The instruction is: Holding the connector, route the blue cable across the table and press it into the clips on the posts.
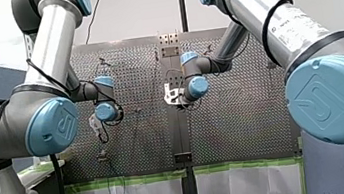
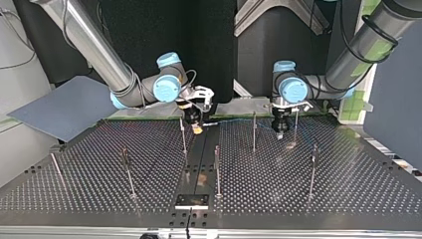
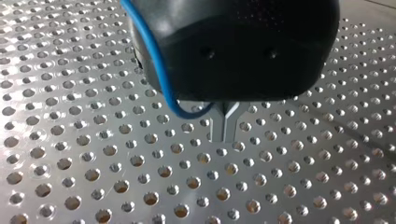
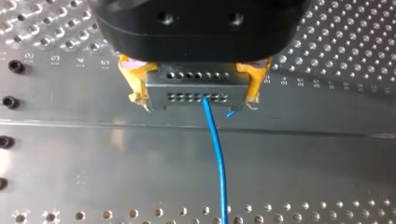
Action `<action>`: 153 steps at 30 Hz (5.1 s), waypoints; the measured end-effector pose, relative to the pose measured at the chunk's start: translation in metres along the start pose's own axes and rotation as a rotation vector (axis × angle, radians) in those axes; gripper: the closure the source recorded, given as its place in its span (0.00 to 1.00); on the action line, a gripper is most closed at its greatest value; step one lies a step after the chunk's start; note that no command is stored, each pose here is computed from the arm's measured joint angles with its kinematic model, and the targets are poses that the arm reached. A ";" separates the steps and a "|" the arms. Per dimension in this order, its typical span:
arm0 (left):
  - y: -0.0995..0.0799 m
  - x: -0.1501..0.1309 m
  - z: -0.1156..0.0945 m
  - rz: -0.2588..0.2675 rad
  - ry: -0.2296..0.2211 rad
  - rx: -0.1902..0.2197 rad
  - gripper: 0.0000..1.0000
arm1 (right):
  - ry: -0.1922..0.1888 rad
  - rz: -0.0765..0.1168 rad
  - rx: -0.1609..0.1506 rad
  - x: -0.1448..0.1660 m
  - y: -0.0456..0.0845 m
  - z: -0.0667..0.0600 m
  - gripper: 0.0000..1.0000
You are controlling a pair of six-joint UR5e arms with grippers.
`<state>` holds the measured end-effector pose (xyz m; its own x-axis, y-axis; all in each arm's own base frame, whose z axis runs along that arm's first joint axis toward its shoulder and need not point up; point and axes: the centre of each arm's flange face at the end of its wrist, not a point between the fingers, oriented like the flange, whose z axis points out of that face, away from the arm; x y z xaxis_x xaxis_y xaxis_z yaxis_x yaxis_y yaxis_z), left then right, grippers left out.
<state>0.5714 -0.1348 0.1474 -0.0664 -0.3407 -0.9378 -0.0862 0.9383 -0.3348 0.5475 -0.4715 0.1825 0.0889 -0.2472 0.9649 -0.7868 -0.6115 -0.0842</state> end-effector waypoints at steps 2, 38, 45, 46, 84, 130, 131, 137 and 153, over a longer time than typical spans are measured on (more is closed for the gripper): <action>0.000 0.001 -0.001 0.009 0.005 -0.010 0.56 | 0.000 -0.005 0.001 0.000 -0.001 0.000 1.00; -0.069 -0.023 -0.129 0.138 0.125 -0.049 0.00 | -0.033 -0.012 0.026 -0.006 -0.022 -0.007 1.00; -0.080 -0.040 -0.149 0.142 0.102 -0.021 0.00 | -0.034 -0.012 0.026 -0.006 -0.023 -0.008 1.00; -0.081 -0.041 -0.151 0.143 0.101 -0.018 0.00 | -0.035 -0.012 0.026 -0.006 -0.023 -0.008 1.00; -0.125 0.006 -0.143 0.096 0.109 0.162 0.00 | -0.019 -0.013 0.024 0.019 -0.023 -0.017 1.00; -0.150 0.039 -0.092 0.079 0.097 0.160 1.00 | -0.055 -0.015 0.007 0.021 -0.019 -0.023 1.00; -0.150 0.039 -0.092 0.078 0.099 0.160 1.00 | -0.055 -0.015 0.007 0.021 -0.019 -0.024 1.00; -0.153 0.038 -0.093 0.081 0.114 0.178 1.00 | -0.054 -0.017 0.013 0.022 -0.022 -0.024 1.00; -0.172 -0.018 -0.106 0.065 0.068 0.196 1.00 | 0.063 -0.001 0.018 0.111 -0.025 -0.064 1.00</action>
<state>0.4819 -0.2968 0.2315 -0.1328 -0.2762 -0.9519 0.1148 0.9496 -0.2916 0.5380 -0.4360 0.3072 0.0501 -0.1992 0.9787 -0.7758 -0.6248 -0.0875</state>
